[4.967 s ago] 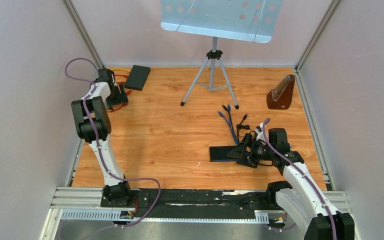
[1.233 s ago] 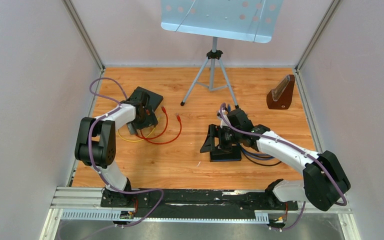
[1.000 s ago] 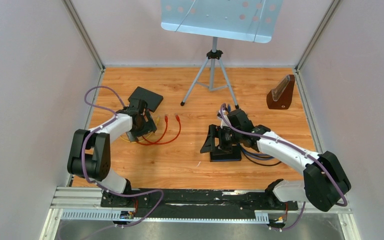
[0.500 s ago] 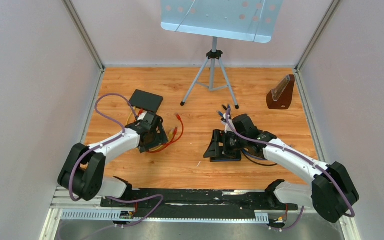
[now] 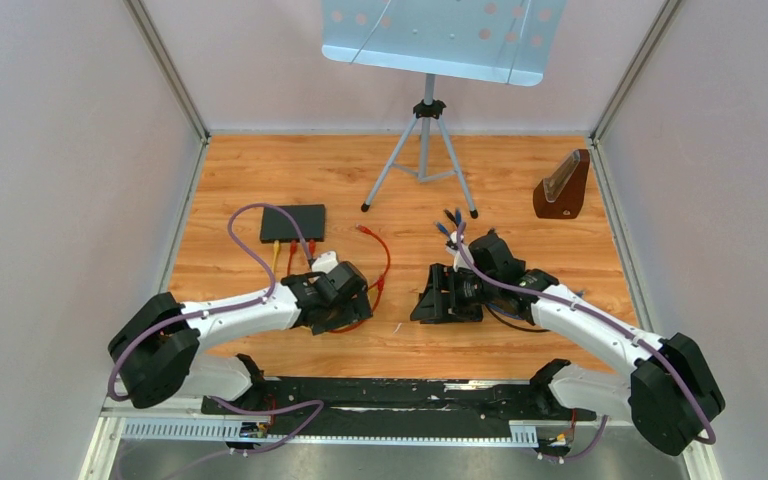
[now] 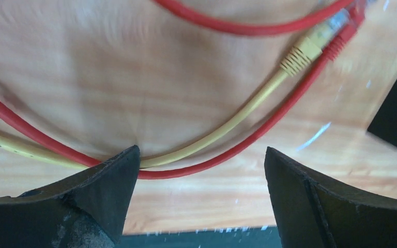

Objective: Pull the plug from the switch port
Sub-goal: Move the switch port to the center of the board.

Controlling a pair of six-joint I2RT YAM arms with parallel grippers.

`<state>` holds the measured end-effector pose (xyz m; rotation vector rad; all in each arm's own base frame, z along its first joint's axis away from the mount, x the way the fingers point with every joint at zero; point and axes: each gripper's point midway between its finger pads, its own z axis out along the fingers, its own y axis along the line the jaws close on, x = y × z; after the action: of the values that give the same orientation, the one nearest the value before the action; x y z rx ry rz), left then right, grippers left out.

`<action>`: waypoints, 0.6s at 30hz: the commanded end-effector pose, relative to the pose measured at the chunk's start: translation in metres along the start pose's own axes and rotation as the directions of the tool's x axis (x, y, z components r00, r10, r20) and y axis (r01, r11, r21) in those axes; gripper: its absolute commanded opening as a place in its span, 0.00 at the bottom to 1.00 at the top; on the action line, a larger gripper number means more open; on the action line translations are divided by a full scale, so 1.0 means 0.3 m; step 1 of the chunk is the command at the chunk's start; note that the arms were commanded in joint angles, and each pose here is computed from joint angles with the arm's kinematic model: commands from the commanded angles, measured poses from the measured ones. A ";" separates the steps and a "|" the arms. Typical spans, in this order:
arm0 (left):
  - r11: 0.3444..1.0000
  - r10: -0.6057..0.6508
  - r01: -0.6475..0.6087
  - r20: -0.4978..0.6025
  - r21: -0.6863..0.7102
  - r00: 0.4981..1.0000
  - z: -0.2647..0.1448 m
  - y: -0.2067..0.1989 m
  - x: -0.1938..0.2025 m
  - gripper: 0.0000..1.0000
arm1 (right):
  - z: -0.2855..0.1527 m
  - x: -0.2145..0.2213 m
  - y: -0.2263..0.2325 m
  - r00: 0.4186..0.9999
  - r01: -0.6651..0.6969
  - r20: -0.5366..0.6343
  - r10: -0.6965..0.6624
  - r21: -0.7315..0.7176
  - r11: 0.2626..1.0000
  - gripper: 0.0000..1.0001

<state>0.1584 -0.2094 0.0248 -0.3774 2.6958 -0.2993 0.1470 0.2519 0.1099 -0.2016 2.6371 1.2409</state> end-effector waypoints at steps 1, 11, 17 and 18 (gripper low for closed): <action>0.985 -0.034 0.014 -0.113 -0.173 0.993 -0.046 0.153 0.163 0.98 | 0.001 -0.055 0.034 0.998 0.043 0.043 -0.043 -0.010 0.999 0.79; 0.999 0.014 -0.007 0.172 -0.038 0.985 -0.275 0.070 -0.089 1.00 | 0.150 -0.262 0.087 0.994 0.112 -0.003 -0.112 0.007 0.994 0.69; 0.999 -0.042 0.031 0.283 0.044 0.958 -0.376 0.076 -0.174 1.00 | 0.306 -0.308 0.127 0.978 0.186 -0.090 -0.187 -0.011 0.982 0.50; 0.998 -0.056 0.040 0.294 0.058 0.954 -0.389 0.085 -0.181 1.00 | 0.329 -0.312 0.133 0.975 0.199 -0.096 -0.199 -0.008 0.980 0.47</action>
<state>0.1460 -0.1786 0.1299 -0.3997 2.4773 -0.3731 0.2359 0.3255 0.0980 -0.3476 2.6874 1.1642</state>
